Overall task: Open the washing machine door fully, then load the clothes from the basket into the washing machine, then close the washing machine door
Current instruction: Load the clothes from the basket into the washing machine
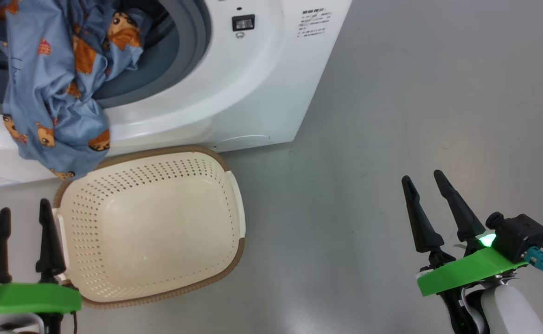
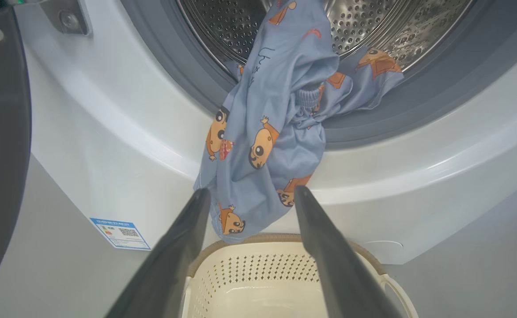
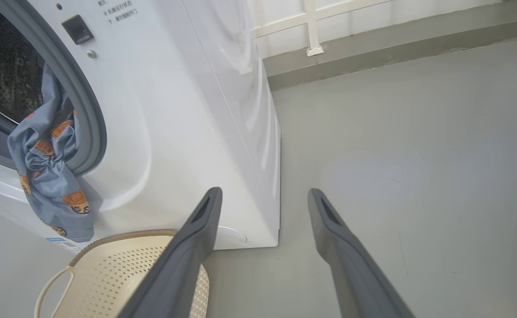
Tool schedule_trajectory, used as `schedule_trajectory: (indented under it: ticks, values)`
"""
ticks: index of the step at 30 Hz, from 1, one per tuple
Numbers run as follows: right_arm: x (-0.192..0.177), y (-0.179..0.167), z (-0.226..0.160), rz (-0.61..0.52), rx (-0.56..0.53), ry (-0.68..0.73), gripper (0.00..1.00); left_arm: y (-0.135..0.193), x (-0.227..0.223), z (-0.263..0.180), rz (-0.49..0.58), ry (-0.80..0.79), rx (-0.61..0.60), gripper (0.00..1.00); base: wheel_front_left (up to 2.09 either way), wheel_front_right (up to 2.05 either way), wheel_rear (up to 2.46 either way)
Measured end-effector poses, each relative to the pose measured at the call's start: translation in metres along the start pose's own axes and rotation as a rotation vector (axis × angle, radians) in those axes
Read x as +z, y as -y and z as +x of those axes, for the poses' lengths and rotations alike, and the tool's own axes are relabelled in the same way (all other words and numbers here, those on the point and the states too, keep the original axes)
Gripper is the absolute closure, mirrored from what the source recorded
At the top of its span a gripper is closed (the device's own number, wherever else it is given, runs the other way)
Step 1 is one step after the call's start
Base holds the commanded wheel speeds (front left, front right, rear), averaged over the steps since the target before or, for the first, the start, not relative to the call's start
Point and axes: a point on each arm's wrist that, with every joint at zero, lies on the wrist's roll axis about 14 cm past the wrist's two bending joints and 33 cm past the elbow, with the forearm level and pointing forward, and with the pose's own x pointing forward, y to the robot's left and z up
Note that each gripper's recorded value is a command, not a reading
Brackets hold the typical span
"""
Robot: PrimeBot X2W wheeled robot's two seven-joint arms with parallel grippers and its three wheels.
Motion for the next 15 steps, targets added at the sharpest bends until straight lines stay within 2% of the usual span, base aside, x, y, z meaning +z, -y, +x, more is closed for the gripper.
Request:
schedule_trajectory:
  ticks: [6, 15]
  values:
    - [-0.007, 0.001, 0.001, 0.005, -0.005, -0.016, 0.0, 0.006, -0.01, 0.02, -0.046, -0.019, -0.008, 0.0, 0.0, 0.0, 0.0]
    - [-0.015, 0.006, 0.002, 0.01, -0.025, -0.034, 0.0, 0.017, -0.029, 0.059, -0.053, -0.082, -0.051, 0.0, 0.0, 0.0, 0.0]
